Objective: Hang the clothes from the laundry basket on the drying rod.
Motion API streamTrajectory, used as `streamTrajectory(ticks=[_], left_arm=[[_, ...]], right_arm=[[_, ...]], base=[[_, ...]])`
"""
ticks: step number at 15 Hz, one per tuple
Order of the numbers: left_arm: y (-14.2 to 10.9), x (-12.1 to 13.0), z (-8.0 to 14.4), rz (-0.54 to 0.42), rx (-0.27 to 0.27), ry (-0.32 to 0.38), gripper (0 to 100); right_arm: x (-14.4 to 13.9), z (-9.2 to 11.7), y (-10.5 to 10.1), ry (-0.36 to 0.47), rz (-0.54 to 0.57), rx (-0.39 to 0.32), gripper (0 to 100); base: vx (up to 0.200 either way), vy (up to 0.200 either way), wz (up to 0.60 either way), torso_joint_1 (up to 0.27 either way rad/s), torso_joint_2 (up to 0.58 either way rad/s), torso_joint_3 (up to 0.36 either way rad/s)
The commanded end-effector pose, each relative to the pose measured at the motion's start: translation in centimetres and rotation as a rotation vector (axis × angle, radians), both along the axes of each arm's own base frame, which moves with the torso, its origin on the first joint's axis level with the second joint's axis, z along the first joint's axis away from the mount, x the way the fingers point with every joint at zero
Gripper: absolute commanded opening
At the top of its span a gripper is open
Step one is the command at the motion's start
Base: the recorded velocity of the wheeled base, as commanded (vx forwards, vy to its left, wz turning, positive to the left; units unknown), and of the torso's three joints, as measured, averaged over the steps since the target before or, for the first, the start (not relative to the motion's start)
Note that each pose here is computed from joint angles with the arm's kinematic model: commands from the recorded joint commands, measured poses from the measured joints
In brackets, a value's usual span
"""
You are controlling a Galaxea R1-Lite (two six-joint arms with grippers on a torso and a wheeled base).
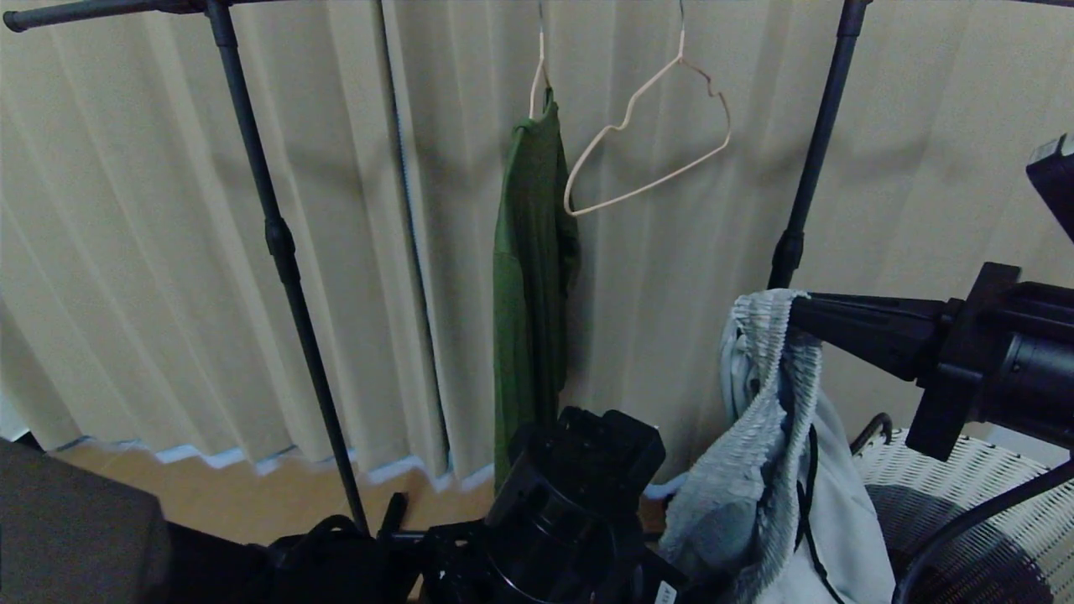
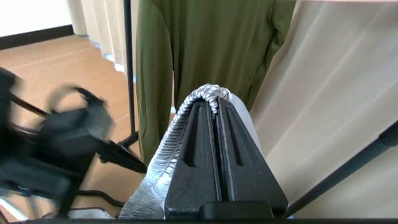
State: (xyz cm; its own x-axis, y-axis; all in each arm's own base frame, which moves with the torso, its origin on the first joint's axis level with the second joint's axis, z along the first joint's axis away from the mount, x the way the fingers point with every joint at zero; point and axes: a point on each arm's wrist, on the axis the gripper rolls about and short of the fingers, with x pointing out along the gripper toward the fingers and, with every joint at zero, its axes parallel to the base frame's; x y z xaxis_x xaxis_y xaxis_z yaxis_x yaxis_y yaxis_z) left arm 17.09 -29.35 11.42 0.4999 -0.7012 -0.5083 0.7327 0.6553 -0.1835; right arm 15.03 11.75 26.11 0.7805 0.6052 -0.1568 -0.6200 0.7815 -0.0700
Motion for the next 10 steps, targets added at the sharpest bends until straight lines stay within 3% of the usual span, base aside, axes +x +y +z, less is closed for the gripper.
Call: streamTrajectory(ticks=[1,6,7,10], left_arm=[[-0.4,1.5,-1.8,0.085,0.054,-0.005,100],[0.9,2.3,-2.3,0.132,0.082,0.003,100],[0.9,2.3,-2.3,0.132,0.082,0.003,0],[1.3,2.0,-1.9,0.174,0.096,-0.029,0]], right_arm=[[-0.6,0.6,-0.5,-0.027,0.001,0.017,0],[-0.9,0.5,-1.2,-0.027,-0.022,0.016,0],[-0.9,0.5,-1.2,-0.027,-0.022,0.016,0],[-0.7,0.5,-1.2,-0.028,-0.030,0.016,0]], base=[[0.000,0.000,0.00,0.000,0.00,0.000],[0.000,0.000,0.00,0.000,0.00,0.000],[0.000,0.000,0.00,0.000,0.00,0.000],[0.000,0.000,0.00,0.000,0.00,0.000]])
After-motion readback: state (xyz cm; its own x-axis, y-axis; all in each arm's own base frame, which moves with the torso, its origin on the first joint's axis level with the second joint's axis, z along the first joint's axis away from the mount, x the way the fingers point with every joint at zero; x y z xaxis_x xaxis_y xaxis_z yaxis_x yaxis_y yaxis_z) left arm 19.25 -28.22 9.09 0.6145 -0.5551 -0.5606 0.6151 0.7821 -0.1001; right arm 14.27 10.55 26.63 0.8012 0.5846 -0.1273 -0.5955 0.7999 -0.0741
